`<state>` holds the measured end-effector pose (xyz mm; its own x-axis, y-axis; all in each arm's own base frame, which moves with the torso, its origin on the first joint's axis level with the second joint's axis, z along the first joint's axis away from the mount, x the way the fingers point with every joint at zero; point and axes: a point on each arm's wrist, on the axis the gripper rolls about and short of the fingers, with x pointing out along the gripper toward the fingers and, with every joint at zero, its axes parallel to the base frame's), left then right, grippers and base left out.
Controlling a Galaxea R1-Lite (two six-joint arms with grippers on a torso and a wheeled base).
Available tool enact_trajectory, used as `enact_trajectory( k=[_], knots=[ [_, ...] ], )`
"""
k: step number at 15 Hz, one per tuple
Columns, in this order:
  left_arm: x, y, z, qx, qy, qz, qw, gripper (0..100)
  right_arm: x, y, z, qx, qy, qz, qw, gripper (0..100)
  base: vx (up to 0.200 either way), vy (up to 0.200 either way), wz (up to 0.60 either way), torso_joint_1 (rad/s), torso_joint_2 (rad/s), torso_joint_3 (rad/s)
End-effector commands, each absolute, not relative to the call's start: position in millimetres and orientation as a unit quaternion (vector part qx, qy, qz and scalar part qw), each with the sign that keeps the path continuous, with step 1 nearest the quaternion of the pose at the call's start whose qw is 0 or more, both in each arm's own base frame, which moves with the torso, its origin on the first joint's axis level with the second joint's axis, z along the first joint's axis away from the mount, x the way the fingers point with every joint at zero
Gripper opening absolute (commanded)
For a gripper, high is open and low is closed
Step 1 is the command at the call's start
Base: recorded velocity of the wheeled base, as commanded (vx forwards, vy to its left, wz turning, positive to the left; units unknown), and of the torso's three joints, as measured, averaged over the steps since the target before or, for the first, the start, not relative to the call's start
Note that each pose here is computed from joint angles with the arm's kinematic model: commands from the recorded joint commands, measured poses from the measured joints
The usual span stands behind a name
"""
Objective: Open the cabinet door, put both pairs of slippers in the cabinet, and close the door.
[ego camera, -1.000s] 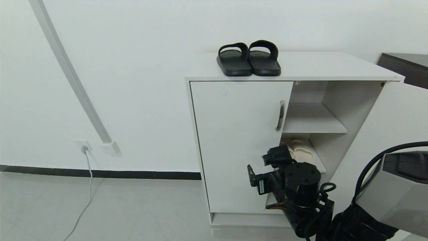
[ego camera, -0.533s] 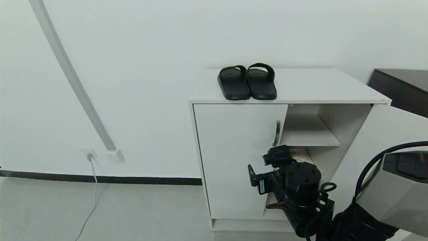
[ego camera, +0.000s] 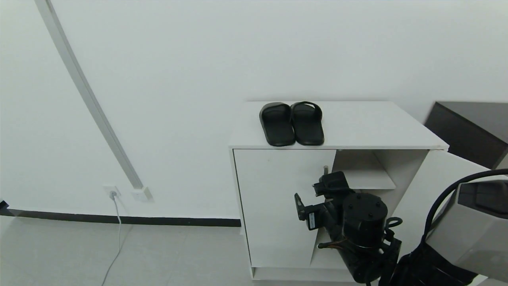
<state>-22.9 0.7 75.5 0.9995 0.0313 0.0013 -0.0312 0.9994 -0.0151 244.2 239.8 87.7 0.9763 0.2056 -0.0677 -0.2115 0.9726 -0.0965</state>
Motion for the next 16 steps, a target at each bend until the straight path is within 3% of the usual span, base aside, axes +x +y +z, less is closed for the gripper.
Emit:
enact_trajectory(
  k=[1, 10, 16],
  knots=[
    [-22.8, 0.7, 75.5, -0.008, 0.0, 0.016, 1.0, 0, 241.9, 240.3, 88.2, -0.052, 0.029, 0.111, 0.992, 100, 0.0, 0.0, 0.0, 0.227, -0.55, -0.305],
    [-22.8, 0.7, 75.5, -0.008, 0.0, 0.016, 1.0, 0, 236.2, 240.0, 85.3, -0.059, 0.028, 0.126, 0.99, 100, 0.0, 0.0, 0.0, 0.246, -0.56, -0.315],
    [-22.8, 0.7, 75.5, -0.005, 0.0, 0.016, 1.0, 0, 223.0, 238.1, 95.0, -0.077, -0.017, 0.162, 0.984, 100, 0.0, 0.0, 0.0, 0.025, -0.06, -0.028]
  ],
)
